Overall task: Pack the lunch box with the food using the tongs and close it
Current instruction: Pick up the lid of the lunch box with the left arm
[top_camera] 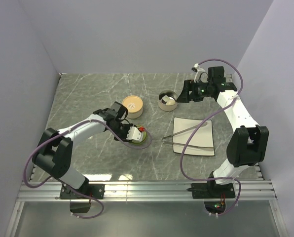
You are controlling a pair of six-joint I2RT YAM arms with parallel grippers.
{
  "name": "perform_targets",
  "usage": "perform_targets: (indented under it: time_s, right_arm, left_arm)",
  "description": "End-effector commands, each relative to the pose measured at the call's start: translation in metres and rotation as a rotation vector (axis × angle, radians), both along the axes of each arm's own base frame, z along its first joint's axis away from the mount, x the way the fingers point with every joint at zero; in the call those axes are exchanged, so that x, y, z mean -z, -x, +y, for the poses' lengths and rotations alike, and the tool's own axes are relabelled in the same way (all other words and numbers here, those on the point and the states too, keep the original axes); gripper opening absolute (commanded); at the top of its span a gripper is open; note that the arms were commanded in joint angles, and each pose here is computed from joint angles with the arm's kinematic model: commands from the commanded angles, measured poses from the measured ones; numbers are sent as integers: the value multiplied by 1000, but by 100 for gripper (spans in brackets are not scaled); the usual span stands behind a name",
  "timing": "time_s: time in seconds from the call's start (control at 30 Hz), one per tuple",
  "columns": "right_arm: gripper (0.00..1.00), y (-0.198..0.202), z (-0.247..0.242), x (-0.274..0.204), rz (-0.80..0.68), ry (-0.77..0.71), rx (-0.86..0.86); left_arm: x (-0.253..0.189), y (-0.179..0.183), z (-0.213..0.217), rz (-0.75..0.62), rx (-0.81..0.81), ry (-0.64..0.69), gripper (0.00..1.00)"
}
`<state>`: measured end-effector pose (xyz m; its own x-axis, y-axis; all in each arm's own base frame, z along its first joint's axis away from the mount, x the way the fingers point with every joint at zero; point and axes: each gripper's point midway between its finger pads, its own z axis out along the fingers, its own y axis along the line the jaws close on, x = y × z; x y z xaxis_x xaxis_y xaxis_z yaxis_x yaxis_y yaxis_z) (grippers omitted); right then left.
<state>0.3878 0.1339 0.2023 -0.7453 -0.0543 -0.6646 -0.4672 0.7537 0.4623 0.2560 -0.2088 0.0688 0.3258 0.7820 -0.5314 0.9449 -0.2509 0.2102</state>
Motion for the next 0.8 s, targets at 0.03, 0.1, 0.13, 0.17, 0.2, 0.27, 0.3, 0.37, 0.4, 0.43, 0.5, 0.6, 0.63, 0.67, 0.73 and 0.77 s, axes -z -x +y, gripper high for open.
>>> perform_targets:
  time_s: [0.03,0.1,0.13,0.17,0.2,0.27,0.3,0.37,0.4,0.43,0.5,0.6,0.63,0.67,0.73,0.77]
  right_arm:
    - [79,6,2,-15,-58,13,-22]
    - [79,5,2,-14,-54,12,-22]
    - [79,5,1,-14,-53,13,-18]
    - [80,5,0,-15,-57,15,-17]
    - [79,5,1,-15,-59,16,-18]
    - [79,5,0,-14,-60,21,-19]
    - [80,5,-1,-14,-59,26,-17]
    - [79,4,-1,-15,-63,31,-16]
    - [79,3,-1,-15,-63,31,-16]
    - [80,3,-1,-15,-62,30,-15]
    - [80,3,-1,-15,-61,27,-16]
    - [79,2,0,-16,-61,26,-17]
    - [79,2,0,-16,-62,26,-18]
    - [80,1,-1,-16,-64,28,-20]
    - [80,1,0,-16,-63,26,-23]
    - [80,1,0,-16,-63,26,-25]
  left_arm:
    - [12,-11,-11,-66,123,-3,41]
    - [14,-14,-13,-72,133,-9,39]
    - [18,-15,-14,-63,133,-14,38]
    - [17,-17,-15,-69,137,-12,38]
    - [18,-18,-16,-69,137,-17,38]
    - [24,-17,-14,-56,150,-40,36]
    - [26,-17,-11,-59,160,-56,36]
    - [34,-14,-8,-52,165,-76,34]
    - [37,-16,-5,-60,169,-94,33]
    - [42,-14,-2,-57,174,-108,33]
    - [47,-13,1,-59,182,-129,31]
    - [53,-12,6,-66,201,-162,28]
    - [56,-10,8,-71,217,-180,27]
    - [58,-10,9,-71,219,-189,26]
    - [62,-8,11,-66,236,-218,23]
    - [64,-7,11,-63,242,-226,23]
